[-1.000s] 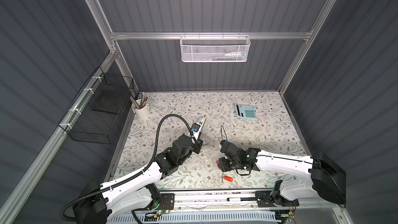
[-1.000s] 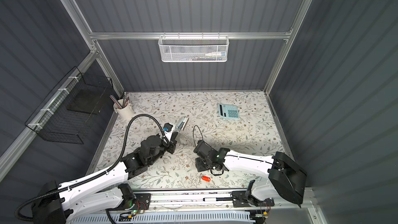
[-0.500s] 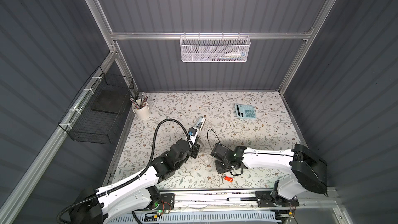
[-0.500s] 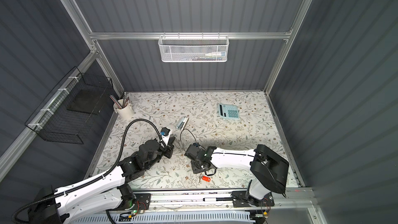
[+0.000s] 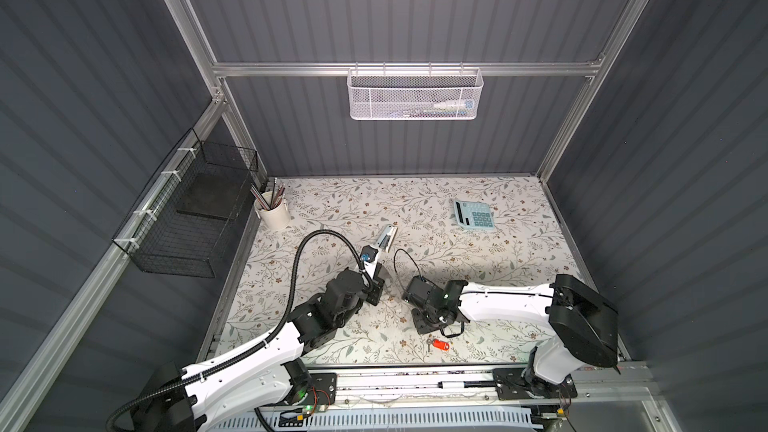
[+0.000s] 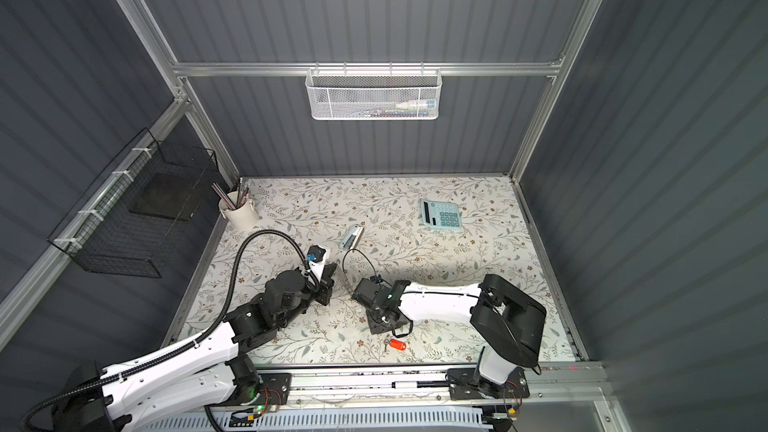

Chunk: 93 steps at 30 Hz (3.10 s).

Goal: Put the keys on the keyring
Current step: 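Move the right gripper down over the red key fob nearest the robot, then grasp the red fob's key ring with the right gripper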

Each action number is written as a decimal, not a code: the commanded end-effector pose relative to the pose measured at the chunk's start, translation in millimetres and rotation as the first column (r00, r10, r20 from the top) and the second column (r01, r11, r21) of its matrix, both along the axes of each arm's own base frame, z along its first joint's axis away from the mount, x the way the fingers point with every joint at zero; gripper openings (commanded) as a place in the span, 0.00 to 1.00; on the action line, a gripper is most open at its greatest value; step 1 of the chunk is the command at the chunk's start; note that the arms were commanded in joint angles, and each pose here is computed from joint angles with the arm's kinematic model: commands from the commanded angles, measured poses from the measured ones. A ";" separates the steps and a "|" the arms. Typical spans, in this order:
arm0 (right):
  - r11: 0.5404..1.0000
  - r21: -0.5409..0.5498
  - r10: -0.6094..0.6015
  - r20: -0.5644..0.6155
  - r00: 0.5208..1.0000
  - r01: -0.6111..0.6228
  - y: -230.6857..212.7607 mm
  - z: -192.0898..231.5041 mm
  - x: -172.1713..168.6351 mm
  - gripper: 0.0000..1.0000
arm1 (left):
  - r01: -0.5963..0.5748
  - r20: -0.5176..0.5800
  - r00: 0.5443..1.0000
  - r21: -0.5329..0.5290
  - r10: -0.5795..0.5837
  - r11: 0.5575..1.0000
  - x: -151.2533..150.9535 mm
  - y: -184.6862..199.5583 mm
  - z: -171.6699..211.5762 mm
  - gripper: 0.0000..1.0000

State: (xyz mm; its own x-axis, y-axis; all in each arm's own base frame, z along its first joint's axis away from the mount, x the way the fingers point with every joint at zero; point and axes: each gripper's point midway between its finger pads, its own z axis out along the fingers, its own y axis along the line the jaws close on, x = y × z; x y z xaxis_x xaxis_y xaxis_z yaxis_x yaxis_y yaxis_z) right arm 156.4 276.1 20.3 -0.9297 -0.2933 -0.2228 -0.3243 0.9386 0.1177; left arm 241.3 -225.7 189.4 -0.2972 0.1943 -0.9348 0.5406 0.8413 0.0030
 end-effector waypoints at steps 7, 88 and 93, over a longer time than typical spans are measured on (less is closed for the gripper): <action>0.998 -0.061 -0.017 0.042 0.999 0.020 -14.4 0.5 4.6 0.15 | -0.014 0.013 1.000 -0.008 0.014 1.000 2.2 2.6 1.9 0.00; 0.952 0.287 -0.099 -0.034 0.994 0.105 -55.8 5.4 36.7 0.00 | 0.032 -0.019 0.999 0.000 -0.032 0.999 5.7 -15.0 -3.0 0.00; 0.941 0.308 -0.138 -0.034 0.990 0.142 -65.0 -1.2 42.2 0.00 | 0.040 -0.020 0.999 -0.001 -0.040 0.999 5.3 -16.8 -2.3 0.00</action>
State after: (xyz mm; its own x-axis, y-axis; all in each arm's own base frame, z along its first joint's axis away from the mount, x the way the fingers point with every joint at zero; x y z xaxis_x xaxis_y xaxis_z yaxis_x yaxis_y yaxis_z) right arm 200.6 212.8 23.3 -0.9574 -0.0716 -0.2799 -0.1815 0.9028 0.3899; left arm 244.5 -239.3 179.0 -0.3126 0.2129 -0.9257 0.5674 0.8235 -0.0021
